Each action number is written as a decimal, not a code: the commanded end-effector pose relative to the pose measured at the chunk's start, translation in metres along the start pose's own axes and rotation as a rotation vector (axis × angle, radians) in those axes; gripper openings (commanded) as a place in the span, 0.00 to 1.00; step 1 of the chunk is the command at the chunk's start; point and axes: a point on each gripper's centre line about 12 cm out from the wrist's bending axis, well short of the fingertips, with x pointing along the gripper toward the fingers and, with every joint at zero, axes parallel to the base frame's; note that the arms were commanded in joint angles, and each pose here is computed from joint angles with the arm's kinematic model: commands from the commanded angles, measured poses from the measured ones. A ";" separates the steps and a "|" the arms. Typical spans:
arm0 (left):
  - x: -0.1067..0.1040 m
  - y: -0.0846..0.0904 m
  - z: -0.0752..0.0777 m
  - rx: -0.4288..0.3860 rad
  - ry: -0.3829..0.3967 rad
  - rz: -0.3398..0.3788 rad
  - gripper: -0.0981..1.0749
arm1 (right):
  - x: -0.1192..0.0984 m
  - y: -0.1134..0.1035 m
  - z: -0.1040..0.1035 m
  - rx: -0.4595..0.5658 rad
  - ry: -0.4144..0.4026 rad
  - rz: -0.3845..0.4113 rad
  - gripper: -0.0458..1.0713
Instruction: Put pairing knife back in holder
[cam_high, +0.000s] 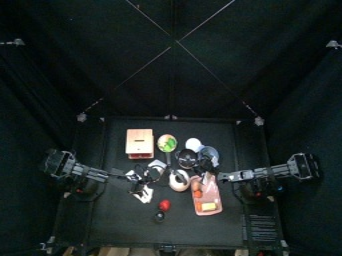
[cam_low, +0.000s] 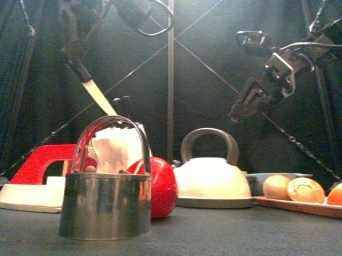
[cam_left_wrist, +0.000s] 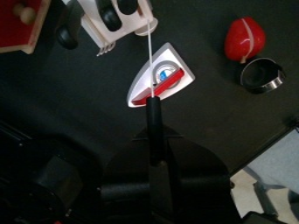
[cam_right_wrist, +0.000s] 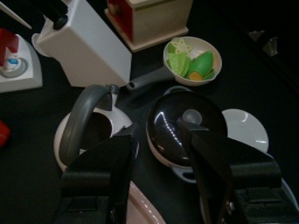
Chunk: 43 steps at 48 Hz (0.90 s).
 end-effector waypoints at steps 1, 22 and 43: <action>-0.006 0.007 0.006 -0.032 -0.008 -0.037 0.35 | -0.002 -0.001 0.011 0.014 -0.028 0.002 0.76; 0.000 0.011 0.012 -0.064 0.004 -0.063 0.35 | -0.001 -0.001 0.008 0.014 -0.021 -0.001 0.76; 0.006 0.015 0.016 -0.077 0.001 -0.068 0.35 | -0.001 -0.001 0.008 0.014 -0.021 -0.001 0.75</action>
